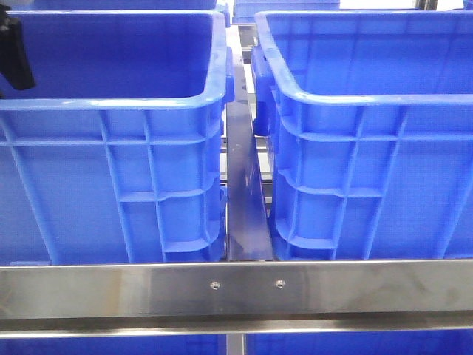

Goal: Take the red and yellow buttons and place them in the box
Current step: 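Close the left gripper on the red button and lift it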

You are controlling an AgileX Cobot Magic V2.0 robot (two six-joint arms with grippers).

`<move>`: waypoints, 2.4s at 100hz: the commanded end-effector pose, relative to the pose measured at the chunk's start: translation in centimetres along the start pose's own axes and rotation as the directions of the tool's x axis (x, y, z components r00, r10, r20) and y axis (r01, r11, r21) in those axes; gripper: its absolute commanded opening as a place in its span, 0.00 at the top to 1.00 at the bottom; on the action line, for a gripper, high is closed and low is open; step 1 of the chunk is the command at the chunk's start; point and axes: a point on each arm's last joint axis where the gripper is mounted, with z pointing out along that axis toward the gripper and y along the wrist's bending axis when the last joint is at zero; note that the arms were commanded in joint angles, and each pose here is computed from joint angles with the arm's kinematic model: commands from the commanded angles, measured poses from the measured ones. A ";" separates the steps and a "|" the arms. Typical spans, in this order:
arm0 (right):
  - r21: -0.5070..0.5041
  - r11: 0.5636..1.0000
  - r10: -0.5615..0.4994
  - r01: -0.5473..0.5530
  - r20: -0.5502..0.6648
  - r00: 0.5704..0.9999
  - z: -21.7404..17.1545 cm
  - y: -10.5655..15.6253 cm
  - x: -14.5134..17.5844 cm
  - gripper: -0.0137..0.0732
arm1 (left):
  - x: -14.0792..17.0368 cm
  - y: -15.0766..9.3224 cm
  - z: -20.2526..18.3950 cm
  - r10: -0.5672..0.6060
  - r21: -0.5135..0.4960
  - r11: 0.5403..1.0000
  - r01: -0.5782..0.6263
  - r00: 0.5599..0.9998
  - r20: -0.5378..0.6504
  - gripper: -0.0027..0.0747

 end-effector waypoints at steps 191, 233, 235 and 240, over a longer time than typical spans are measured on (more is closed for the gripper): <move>-0.004 1.000 0.000 0.000 0.109 0.994 -0.2 0.0 -1.0 0.92 | -4.5 -3.6 -11.0 -0.075 -0.045 0.995 0.086 0.975 0.211 0.99; -0.004 1.000 0.000 0.000 0.109 0.994 -0.2 0.0 -1.0 0.92 | -6.9 -10.1 -15.0 -0.047 -0.038 0.997 0.061 0.955 0.291 0.99; -0.004 1.000 0.000 0.000 0.109 0.994 -0.2 0.0 -1.0 0.92 | -7.1 -10.4 -15.3 -0.049 -0.046 0.997 0.065 0.953 0.300 0.99; -0.004 1.000 0.000 0.000 0.109 0.994 -0.2 0.0 -1.0 0.92 | -7.2 -11.2 -15.9 -0.051 -0.064 0.995 0.075 0.947 0.318 0.99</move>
